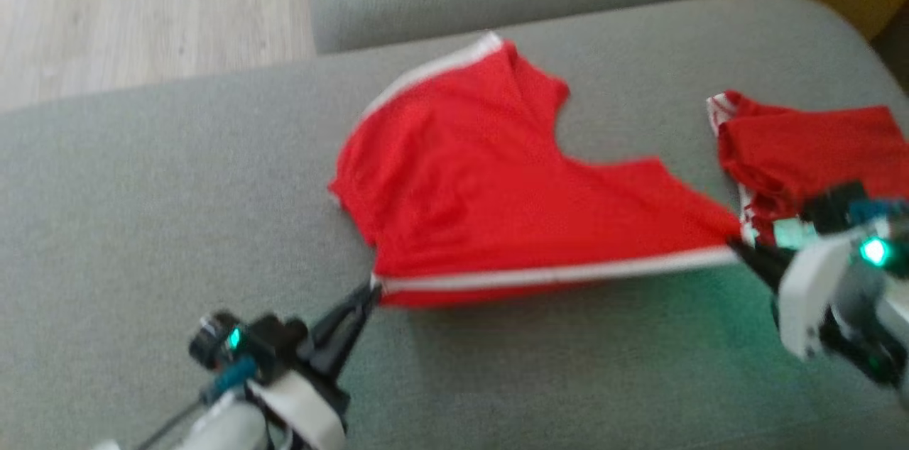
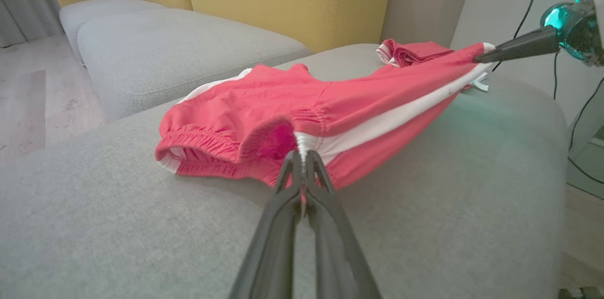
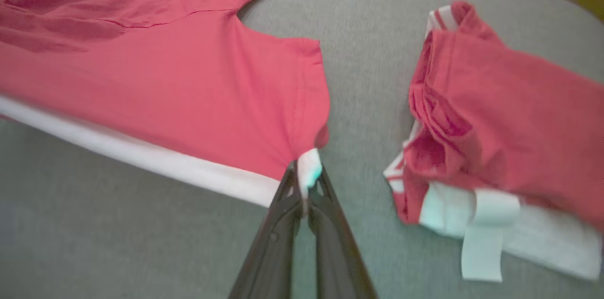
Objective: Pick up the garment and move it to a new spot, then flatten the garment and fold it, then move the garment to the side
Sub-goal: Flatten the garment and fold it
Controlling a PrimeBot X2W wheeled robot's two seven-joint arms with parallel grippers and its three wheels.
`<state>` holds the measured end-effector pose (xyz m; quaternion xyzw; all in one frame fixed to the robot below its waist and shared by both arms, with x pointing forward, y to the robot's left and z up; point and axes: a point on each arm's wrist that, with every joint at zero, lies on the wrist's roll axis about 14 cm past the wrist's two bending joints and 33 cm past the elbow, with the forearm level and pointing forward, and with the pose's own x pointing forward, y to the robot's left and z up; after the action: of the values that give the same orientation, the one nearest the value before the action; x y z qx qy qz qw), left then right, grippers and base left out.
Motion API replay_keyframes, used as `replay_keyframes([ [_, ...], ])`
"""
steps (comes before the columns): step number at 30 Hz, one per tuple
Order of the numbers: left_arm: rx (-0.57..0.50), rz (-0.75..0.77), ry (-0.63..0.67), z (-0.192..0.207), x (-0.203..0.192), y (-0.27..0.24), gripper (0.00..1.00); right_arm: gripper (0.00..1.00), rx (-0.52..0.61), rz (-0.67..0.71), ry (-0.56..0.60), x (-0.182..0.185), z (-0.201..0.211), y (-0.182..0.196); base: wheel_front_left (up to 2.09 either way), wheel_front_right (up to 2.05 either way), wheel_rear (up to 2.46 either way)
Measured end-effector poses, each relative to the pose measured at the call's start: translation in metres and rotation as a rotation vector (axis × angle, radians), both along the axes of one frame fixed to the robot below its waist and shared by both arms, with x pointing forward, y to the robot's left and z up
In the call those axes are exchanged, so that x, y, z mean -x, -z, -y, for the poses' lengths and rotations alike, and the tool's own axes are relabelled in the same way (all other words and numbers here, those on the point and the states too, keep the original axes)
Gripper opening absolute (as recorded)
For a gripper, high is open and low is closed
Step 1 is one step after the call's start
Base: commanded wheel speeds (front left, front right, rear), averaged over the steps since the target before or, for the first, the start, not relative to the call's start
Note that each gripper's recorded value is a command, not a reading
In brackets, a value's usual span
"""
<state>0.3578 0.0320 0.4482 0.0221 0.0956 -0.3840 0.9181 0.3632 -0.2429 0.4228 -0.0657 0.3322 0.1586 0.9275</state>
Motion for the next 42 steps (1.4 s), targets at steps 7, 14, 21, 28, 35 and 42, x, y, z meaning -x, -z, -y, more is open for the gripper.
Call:
replay_keyframes([
  [7,0.034,-0.019,0.036,0.015,0.037,-0.005,0.0,0.0,-0.023,-0.01,0.038,0.036,0.019,-0.004,0.0,0.0,0.0],
  [14,0.044,-0.004,0.001,0.01,0.029,-0.014,0.0,0.0,0.002,0.078,0.011,0.01,0.015,-0.025,0.0,0.0,0.0],
  [21,0.049,0.042,-0.049,0.0,-0.005,-0.029,0.0,0.0,0.042,0.133,-0.036,-0.035,-0.002,-0.039,0.0,0.0,0.0],
  [28,0.004,0.008,-0.109,-0.015,-0.036,-0.019,0.0,0.0,0.089,0.162,-0.08,-0.099,-0.024,-0.052,0.0,0.0,0.0],
  [35,-0.027,-0.013,-0.142,-0.021,-0.071,-0.01,0.0,0.0,0.155,0.161,-0.132,-0.168,-0.049,-0.054,0.0,0.0,0.0],
  [42,-0.048,-0.064,-0.205,-0.039,-0.096,0.011,0.0,0.0,0.226,0.126,-0.201,-0.22,-0.077,-0.033,0.0,0.0,0.0],
])
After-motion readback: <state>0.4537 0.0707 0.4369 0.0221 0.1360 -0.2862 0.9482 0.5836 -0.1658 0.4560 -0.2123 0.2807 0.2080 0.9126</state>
